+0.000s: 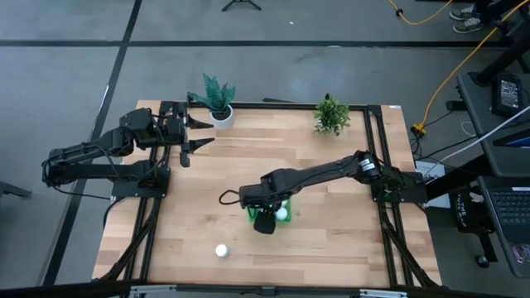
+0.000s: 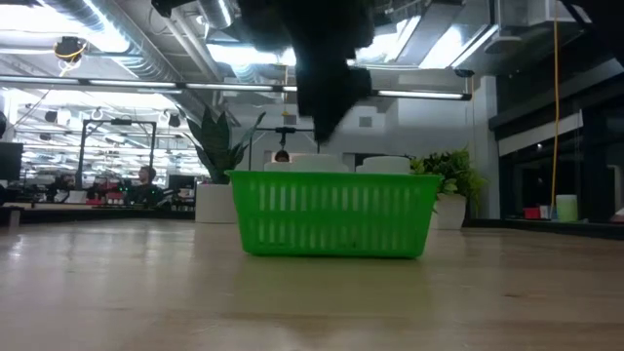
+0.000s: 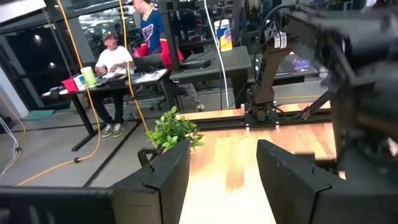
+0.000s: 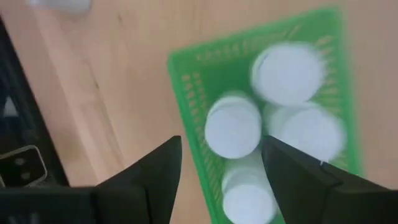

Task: Pick and place pill bottles into a basket
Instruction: Put the white medicine bottle into the green basket

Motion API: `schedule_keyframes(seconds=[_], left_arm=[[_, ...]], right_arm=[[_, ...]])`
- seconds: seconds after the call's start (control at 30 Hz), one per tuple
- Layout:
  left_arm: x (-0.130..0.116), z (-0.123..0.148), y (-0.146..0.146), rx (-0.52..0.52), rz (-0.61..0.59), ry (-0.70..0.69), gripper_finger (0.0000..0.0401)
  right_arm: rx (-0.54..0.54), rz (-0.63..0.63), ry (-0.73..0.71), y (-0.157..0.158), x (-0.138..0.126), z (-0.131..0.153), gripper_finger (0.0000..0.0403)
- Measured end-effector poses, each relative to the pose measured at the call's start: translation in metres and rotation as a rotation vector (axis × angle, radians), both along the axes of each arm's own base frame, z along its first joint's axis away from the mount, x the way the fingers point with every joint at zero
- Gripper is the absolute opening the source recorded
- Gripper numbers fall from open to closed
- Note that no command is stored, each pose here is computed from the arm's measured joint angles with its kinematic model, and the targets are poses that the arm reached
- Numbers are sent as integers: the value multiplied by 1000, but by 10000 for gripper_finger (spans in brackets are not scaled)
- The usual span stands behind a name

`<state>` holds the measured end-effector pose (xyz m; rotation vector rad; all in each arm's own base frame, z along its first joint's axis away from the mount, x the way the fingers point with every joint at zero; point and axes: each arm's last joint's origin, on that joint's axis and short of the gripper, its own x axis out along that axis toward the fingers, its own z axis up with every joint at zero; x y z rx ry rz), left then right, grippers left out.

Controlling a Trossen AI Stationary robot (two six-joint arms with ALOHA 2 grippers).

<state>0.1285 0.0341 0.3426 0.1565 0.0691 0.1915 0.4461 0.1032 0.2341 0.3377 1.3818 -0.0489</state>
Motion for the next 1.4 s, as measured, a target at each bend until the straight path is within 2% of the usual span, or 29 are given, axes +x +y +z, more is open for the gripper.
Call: schedule_keyframes(seconds=[0.23,0.37,0.47,0.67,0.83,0.9,1.0,1.07,1.17,1.3,1.4], left_arm=[[0,0,0,25,-1,6,180],[-2,1,0,84,23,11,180],[-4,2,1,119,78,13,180],[-8,2,1,114,109,12,180],[-15,-1,-2,79,80,37,180],[-18,-3,-4,60,45,54,180],[-22,-3,-10,-3,-42,38,180],[-24,-3,-15,-31,-101,27,180],[-25,-2,-22,-29,-188,18,180],[-23,-2,-28,27,-254,26,180],[-19,1,-33,5,-300,66,180]], right_arm=[[-203,-30,-91,-4,-6,59,223],[-208,138,-310,13,1,82,223],[-226,255,-389,25,3,85,223],[-268,347,-472,27,9,88,223],[-314,306,-530,29,12,93,223],[-396,269,-537,29,9,98,222],[-578,200,-564,29,-5,118,215],[-637,164,-590,27,-18,137,210],[-624,134,-613,19,-41,164,205],[-616,107,-609,6,-80,198,201],[-605,94,-657,-2,-106,221,201]])
